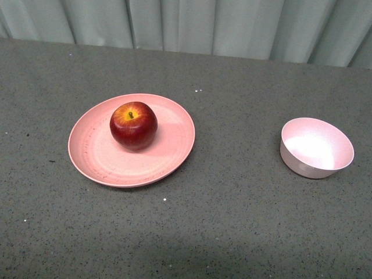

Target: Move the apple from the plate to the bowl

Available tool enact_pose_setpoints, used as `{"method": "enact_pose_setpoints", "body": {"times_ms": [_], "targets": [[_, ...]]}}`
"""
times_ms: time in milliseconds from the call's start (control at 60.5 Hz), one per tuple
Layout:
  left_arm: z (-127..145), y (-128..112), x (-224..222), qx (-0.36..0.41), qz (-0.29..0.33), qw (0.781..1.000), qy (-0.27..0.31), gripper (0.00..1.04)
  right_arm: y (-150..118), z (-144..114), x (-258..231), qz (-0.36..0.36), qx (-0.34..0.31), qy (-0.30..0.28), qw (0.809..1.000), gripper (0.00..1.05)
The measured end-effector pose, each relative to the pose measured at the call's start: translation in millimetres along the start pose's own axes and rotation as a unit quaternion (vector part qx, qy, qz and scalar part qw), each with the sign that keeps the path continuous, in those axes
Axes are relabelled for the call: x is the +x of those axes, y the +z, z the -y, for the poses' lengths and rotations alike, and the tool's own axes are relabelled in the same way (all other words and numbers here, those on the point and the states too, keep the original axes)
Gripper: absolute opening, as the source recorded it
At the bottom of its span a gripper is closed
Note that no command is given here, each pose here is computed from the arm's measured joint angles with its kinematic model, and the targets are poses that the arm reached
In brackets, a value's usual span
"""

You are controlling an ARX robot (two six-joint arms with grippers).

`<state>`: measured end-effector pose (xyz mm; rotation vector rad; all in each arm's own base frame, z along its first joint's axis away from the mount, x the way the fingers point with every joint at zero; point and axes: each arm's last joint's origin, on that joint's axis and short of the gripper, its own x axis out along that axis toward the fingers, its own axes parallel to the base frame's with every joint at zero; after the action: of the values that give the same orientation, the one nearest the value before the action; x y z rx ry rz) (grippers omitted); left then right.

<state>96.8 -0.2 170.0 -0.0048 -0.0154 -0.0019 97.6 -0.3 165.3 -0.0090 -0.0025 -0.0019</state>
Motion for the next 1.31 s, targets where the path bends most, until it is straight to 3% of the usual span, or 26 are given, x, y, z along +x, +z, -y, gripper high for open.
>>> {"method": "enact_pose_setpoints", "body": {"times_ms": [1306], "targets": [[0.0,0.0,0.0,0.0,0.0,1.0,0.0,0.98,0.0,0.0,0.0,0.0,0.0,0.0,1.0,0.95]]}}
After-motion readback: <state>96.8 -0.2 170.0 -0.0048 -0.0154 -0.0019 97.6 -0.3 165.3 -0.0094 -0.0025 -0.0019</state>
